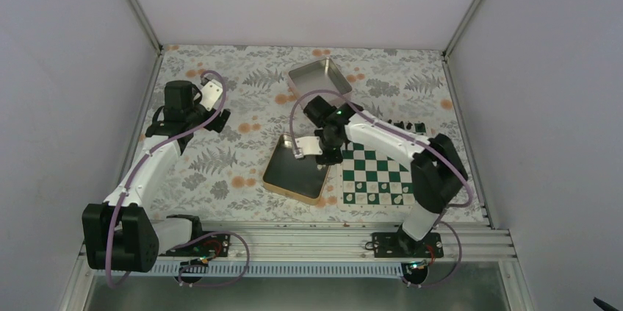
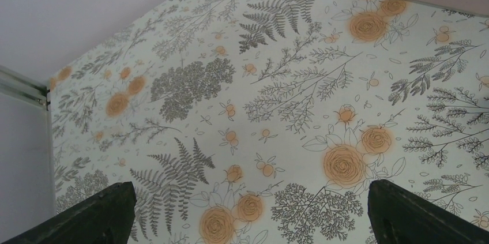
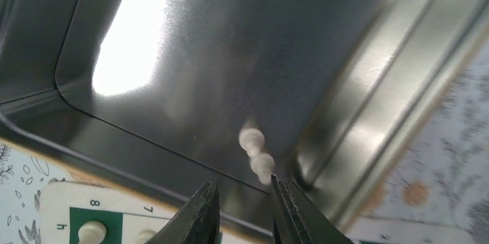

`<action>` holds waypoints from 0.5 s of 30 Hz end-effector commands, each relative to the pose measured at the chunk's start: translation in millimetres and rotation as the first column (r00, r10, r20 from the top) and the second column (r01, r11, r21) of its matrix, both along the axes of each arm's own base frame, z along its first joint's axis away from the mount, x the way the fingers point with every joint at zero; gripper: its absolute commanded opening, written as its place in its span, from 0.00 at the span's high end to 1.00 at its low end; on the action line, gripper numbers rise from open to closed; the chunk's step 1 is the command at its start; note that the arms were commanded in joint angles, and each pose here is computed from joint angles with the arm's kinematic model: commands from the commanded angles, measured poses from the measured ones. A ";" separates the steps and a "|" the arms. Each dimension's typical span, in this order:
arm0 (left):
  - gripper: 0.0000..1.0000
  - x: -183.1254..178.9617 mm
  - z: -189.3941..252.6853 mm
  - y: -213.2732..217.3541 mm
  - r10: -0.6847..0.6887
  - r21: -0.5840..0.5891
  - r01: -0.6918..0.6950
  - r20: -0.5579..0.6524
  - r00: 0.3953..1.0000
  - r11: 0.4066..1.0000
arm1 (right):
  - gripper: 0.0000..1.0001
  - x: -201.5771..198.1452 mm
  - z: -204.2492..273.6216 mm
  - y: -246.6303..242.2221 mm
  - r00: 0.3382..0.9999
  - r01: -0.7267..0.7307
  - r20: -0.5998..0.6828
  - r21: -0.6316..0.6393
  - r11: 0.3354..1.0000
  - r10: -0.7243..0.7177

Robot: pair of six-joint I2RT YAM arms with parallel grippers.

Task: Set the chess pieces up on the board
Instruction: Pick up the chess piece from the storage box.

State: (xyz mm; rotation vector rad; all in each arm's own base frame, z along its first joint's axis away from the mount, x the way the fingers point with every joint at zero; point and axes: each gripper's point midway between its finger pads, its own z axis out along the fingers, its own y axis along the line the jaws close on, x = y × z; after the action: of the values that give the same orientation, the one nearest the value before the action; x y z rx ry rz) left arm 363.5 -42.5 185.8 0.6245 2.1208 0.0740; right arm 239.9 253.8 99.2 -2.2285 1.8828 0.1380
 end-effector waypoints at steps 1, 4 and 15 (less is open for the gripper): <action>0.00 6.1 11.4 -3.9 -0.007 -0.014 0.008 0.031 1.000 1.000 | 0.75 -2.4 -19.8 1.3 0.998 0.037 -0.041 -0.082 0.996 -0.040; 0.00 5.2 13.3 -6.0 -0.016 -0.022 0.017 0.034 0.999 1.000 | 0.75 0.2 -26.3 7.7 0.998 0.041 -0.048 -0.088 0.995 -0.045; 0.00 4.1 15.5 -7.4 -0.023 -0.027 0.024 0.041 0.999 0.999 | 0.76 6.7 -48.6 12.1 0.998 0.043 -0.040 -0.113 0.993 -0.047</action>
State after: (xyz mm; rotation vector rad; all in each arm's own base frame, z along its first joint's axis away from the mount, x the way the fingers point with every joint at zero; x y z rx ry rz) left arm 363.0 -44.7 185.9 0.6311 2.1178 0.0616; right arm 240.7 260.2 56.9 -2.2821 2.0067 0.1100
